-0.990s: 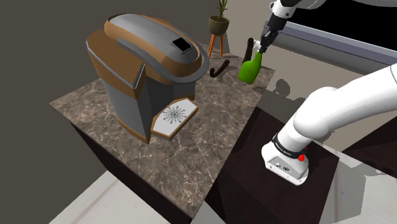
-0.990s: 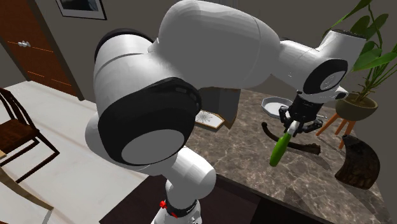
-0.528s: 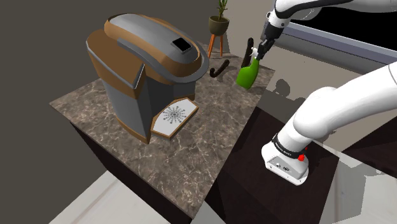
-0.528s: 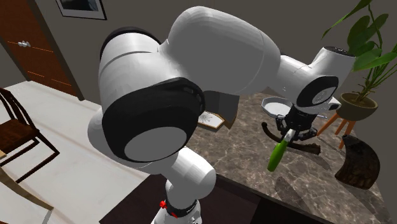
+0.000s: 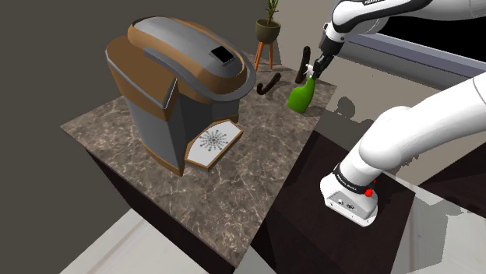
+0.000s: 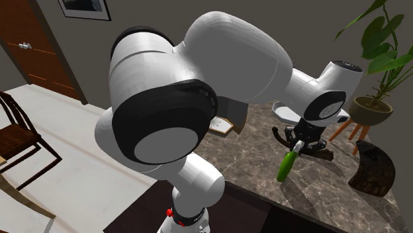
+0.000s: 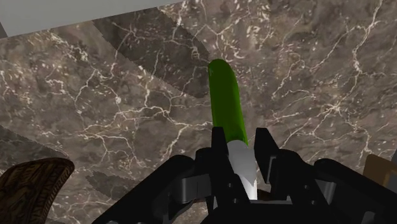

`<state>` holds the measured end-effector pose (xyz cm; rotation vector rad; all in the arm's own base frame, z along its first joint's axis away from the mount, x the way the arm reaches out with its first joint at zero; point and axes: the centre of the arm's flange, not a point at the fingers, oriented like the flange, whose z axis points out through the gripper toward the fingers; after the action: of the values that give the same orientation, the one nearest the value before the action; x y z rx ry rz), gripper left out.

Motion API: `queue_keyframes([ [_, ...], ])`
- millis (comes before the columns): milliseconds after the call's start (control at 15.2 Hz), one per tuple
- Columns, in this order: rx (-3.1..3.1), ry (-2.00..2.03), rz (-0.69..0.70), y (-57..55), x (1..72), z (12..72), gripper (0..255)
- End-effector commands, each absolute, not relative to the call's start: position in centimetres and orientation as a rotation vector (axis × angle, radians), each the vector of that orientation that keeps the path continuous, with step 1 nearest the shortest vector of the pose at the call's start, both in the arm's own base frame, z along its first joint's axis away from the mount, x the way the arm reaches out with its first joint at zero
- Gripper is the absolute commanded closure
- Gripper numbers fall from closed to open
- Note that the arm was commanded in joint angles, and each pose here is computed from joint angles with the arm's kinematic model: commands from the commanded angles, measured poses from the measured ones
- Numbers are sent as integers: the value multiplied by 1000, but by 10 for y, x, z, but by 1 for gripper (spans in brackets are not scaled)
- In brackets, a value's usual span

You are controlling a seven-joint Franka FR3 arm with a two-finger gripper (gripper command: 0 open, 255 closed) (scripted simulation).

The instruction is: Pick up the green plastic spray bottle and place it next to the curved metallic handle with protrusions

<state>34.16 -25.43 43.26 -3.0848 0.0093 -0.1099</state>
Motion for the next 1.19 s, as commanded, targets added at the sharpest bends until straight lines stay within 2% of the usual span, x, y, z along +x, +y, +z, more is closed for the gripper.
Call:
queue_keyframes([
  [0, -3085, 9, -111, -254, 341, 432, 255],
  [264, -3085, 9, -111, -254, 341, 432, 255],
  [330, -3085, 9, -111, -254, 341, 432, 0],
  [660, -3085, 9, -111, -254, 342, 432, 0],
  [924, -3085, 9, -111, -257, 338, 482, 0],
  [1122, -3085, 9, -111, -257, 338, 482, 0],
])
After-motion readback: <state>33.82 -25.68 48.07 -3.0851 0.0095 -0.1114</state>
